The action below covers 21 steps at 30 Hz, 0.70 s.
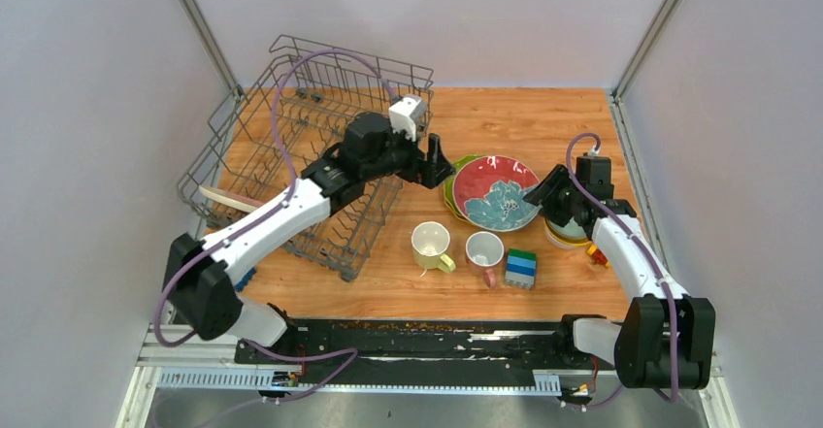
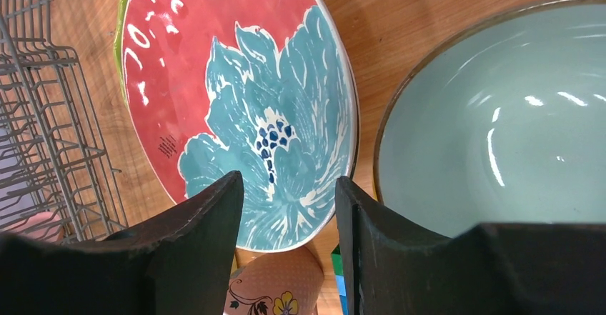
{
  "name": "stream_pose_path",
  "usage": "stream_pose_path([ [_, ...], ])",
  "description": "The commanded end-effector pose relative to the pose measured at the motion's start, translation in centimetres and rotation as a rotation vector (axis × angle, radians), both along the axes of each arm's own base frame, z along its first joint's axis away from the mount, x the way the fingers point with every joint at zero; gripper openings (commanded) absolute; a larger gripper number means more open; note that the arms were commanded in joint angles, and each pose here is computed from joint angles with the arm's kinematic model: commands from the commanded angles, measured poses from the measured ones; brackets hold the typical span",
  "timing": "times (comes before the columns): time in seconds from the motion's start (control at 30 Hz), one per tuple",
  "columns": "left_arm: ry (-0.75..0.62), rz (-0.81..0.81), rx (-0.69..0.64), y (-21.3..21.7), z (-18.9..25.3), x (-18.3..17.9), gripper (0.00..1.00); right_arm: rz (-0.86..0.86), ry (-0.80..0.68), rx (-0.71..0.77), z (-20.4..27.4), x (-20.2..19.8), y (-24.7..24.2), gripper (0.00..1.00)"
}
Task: Load the mixed dishes into the dish rack
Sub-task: Pick up the plate at the center of the board.
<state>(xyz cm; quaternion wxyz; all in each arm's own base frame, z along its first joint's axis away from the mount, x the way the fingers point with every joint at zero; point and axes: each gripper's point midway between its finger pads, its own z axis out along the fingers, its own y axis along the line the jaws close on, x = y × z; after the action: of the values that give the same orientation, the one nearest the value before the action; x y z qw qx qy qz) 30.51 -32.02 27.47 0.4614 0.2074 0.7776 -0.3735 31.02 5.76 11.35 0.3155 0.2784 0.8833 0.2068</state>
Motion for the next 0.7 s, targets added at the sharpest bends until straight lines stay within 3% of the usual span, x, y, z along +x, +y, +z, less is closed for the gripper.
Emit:
stream_pose_path([
  [0.0,-0.004,0.038,0.097,-2.5,-1.9,2.6,0.97,-0.031,-0.045,-0.011,1.5,0.7,-0.4,0.51],
  [0.27,0.104,0.016,0.226,-6.1,-7.9,3.8,0.96,-0.036,-0.024,0.002,0.7,0.7,-0.2,0.5],
  [0.67,0.219,0.092,0.332,-7.0,-14.4,5.7,0.93,-0.036,0.002,-0.022,-0.3,1.0,-0.6,0.51],
])
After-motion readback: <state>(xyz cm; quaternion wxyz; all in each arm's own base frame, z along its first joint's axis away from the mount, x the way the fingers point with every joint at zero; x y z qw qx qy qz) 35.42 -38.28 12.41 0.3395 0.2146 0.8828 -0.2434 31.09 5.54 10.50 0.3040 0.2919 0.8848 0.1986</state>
